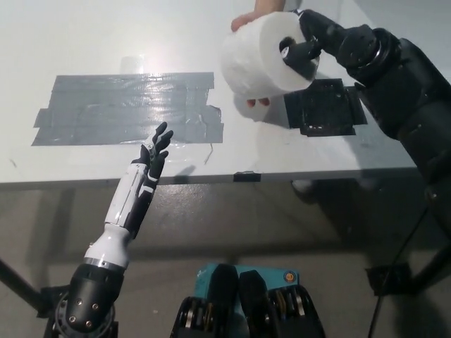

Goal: A toilet paper roll is kept on the black spot on the desk infront of the robot and the robot inserts its right thumb into the hole in the centre to grab the roll. Then it passes the roll to a person.

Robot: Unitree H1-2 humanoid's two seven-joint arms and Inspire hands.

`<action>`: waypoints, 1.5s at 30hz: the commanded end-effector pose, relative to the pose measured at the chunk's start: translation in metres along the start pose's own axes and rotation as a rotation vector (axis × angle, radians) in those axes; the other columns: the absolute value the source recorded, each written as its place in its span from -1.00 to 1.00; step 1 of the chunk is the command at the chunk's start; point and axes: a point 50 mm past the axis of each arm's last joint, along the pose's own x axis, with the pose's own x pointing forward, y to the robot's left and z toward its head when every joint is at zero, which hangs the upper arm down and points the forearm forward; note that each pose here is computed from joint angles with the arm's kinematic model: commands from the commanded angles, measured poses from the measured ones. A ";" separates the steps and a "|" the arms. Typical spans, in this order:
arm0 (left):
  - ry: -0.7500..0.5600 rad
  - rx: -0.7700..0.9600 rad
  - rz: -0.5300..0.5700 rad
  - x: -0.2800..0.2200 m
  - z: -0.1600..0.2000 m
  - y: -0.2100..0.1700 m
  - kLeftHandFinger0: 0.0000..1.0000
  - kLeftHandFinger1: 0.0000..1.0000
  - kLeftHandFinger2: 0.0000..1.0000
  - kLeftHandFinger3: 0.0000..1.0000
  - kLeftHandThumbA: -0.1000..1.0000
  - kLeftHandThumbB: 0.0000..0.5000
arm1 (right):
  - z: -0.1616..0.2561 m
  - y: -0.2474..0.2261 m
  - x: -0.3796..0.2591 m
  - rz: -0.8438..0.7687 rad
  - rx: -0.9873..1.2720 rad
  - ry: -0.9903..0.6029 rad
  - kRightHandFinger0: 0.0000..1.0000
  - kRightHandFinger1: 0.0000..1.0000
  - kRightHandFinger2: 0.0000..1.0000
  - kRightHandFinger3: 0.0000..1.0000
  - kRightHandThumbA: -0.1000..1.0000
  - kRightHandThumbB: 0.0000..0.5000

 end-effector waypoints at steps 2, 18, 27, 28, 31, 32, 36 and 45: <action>-0.059 0.018 -0.010 0.013 0.016 0.003 1.00 1.00 1.00 1.00 1.00 -0.77 | 0.038 -0.046 -0.010 -0.005 -0.191 0.011 1.00 1.00 1.00 1.00 0.29 1.00; -0.060 0.009 -0.014 0.014 0.016 0.000 1.00 1.00 1.00 1.00 1.00 -0.74 | 0.049 -0.117 -0.050 -0.217 -0.036 -0.106 1.00 1.00 1.00 1.00 0.79 0.94; -0.069 0.017 -0.019 0.020 0.018 0.001 1.00 1.00 1.00 1.00 1.00 -0.73 | 0.060 -0.197 -0.160 -0.474 0.118 -0.392 1.00 1.00 1.00 1.00 0.90 1.00; -0.075 0.017 -0.017 0.024 0.019 0.002 1.00 1.00 1.00 1.00 1.00 -0.74 | 0.060 -0.197 -0.182 -0.497 0.107 -0.431 1.00 1.00 1.00 1.00 0.90 0.89; -0.103 0.014 -0.007 0.040 0.025 0.007 1.00 1.00 1.00 1.00 1.00 -0.73 | 0.060 -0.190 -0.231 -0.539 0.082 -0.565 1.00 1.00 1.00 1.00 0.94 1.00; -0.107 0.011 -0.003 0.043 0.026 0.008 1.00 1.00 1.00 1.00 1.00 -0.74 | 0.057 -0.180 -0.250 -0.554 0.033 -0.606 1.00 1.00 1.00 1.00 1.00 1.00; -0.116 0.027 0.007 0.051 0.028 0.011 1.00 1.00 1.00 1.00 1.00 -0.70 | 0.025 -0.111 -0.299 -0.549 0.018 -0.762 1.00 1.00 1.00 1.00 1.00 0.89; -0.096 -0.019 0.045 0.028 0.014 0.007 1.00 1.00 1.00 1.00 1.00 -0.66 | -0.024 0.026 -0.299 -0.402 0.312 -0.818 1.00 1.00 1.00 1.00 1.00 0.55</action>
